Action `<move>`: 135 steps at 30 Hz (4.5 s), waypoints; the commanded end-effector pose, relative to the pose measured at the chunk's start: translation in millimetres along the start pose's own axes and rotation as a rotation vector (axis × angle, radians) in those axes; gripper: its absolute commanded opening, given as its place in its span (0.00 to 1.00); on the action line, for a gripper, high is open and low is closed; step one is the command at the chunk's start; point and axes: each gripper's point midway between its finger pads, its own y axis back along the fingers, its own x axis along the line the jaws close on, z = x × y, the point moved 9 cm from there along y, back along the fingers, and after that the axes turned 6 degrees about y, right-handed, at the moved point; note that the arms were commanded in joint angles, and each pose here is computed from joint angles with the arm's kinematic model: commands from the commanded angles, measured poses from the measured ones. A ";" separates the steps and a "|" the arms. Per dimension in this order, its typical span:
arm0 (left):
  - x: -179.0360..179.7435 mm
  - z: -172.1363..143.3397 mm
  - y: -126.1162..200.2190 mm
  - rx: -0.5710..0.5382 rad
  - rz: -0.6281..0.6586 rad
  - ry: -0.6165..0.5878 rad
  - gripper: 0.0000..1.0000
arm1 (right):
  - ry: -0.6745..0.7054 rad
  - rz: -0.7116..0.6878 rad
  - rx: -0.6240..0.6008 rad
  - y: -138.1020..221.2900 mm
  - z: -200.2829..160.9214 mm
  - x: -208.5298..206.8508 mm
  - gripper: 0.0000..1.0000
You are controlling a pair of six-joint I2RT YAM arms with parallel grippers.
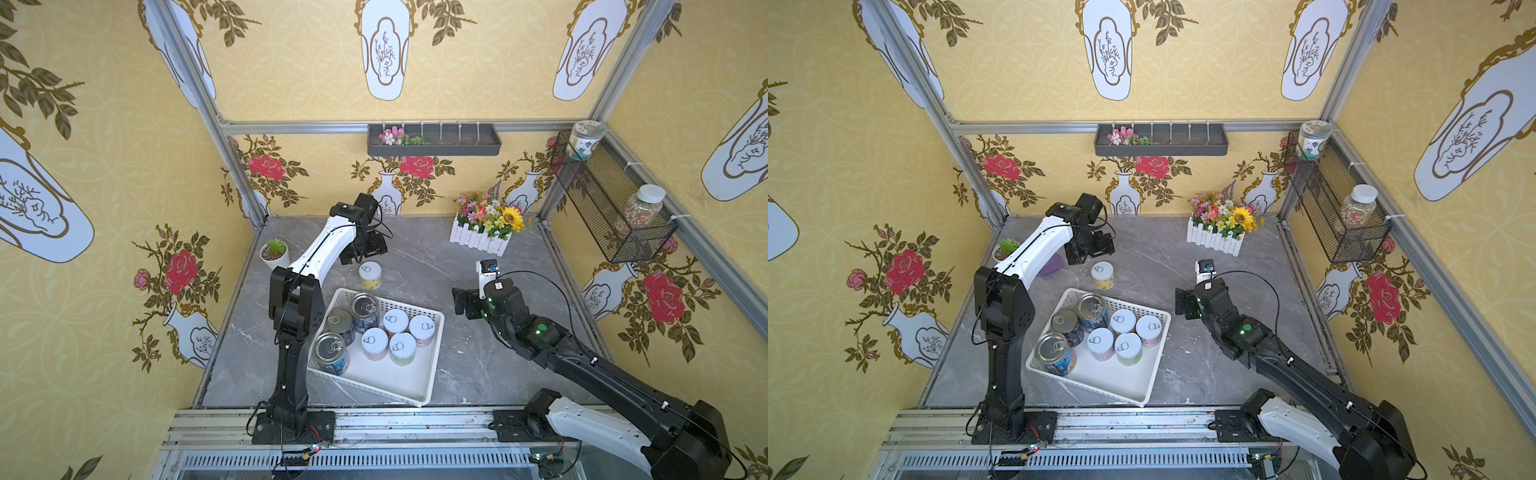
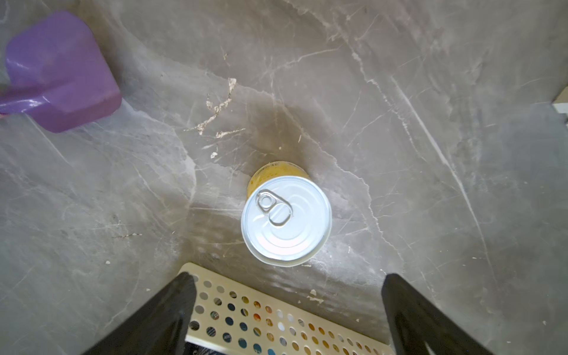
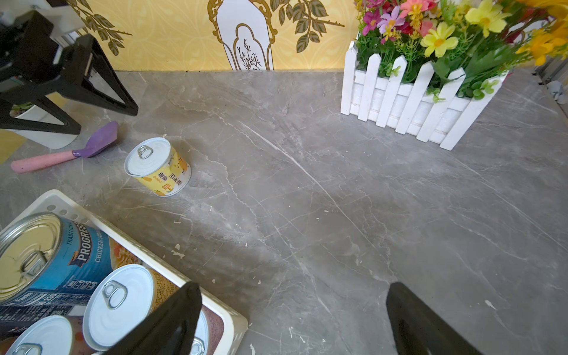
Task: Put the canned food in the basket
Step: Pick up the canned food from the center of the board, then place the canned food in the basket.
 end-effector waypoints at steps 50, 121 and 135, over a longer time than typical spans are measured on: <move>-5.9 -10.6 -85.1 0.103 0.146 -0.069 0.90 | 0.009 0.054 -0.004 -1.9 -2.4 4.2 0.97; 20.6 -302.0 55.0 0.199 0.067 -0.561 0.73 | 0.007 0.072 0.012 -7.4 -4.3 7.1 0.97; 28.3 -310.6 1.6 0.218 0.196 -0.616 0.72 | 0.010 0.069 0.022 -10.2 -5.2 7.7 0.97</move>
